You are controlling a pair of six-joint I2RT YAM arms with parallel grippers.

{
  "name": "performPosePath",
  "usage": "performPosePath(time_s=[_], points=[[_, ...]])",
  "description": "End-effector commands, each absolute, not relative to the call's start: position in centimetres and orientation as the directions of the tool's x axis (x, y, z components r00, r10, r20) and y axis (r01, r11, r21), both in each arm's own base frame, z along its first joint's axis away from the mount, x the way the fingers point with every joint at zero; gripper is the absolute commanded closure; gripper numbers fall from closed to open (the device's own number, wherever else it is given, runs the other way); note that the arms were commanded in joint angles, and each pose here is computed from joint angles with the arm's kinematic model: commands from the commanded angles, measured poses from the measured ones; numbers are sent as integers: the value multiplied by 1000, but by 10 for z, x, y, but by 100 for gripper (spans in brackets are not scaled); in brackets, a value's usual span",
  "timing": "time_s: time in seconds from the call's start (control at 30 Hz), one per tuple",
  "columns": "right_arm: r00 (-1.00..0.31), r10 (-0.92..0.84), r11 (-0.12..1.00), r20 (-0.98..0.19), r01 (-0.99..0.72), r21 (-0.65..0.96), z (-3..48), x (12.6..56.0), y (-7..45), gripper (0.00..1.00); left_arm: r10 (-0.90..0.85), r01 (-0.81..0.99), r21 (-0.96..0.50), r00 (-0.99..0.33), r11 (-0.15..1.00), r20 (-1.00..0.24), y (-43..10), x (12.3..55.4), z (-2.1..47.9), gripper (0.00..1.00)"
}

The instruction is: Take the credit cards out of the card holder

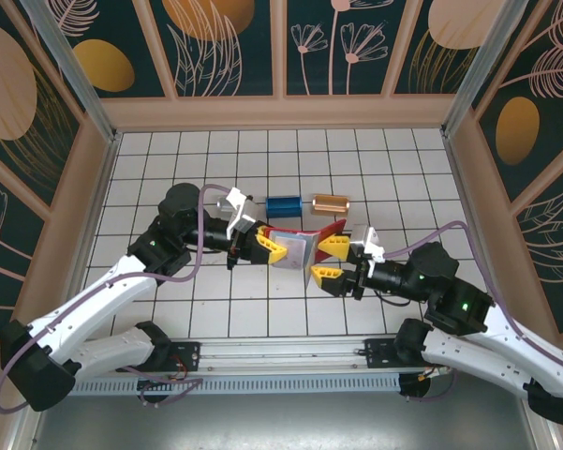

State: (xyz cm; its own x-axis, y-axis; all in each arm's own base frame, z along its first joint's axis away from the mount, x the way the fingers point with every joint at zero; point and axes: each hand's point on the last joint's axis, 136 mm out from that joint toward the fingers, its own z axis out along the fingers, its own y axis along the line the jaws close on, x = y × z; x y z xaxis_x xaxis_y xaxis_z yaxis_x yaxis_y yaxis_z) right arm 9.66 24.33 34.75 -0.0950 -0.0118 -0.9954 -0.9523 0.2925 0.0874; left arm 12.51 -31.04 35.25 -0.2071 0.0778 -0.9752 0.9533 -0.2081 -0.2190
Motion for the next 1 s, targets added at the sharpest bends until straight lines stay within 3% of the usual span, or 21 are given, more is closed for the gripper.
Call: performPosePath(time_s=[0.0, 0.2, 0.43, 0.57, 0.97], points=[[-107, -14, 270, -994, -958, 100, 353, 93, 246, 46, 1, 943, -171, -178, -285, -984, -311, 118, 365, 100], [-134, -32, 354, -991, -928, 114, 349, 106, 240, 45, -63, 937, -212, -238, -278, -969, -315, 127, 354, 100], [-160, -37, 317, -986, -938, 140, 349, 99, 243, 43, -80, 921, -267, -300, -284, -950, -321, 135, 337, 100], [-183, -42, 285, -982, -944, 164, 349, 95, 246, 47, -62, 912, -278, -310, -300, -949, -325, 137, 332, 100], [-239, 20, 334, -971, -914, 231, 355, 103, 240, 85, -9, 914, -253, -270, -316, -963, -327, 134, 329, 100]])
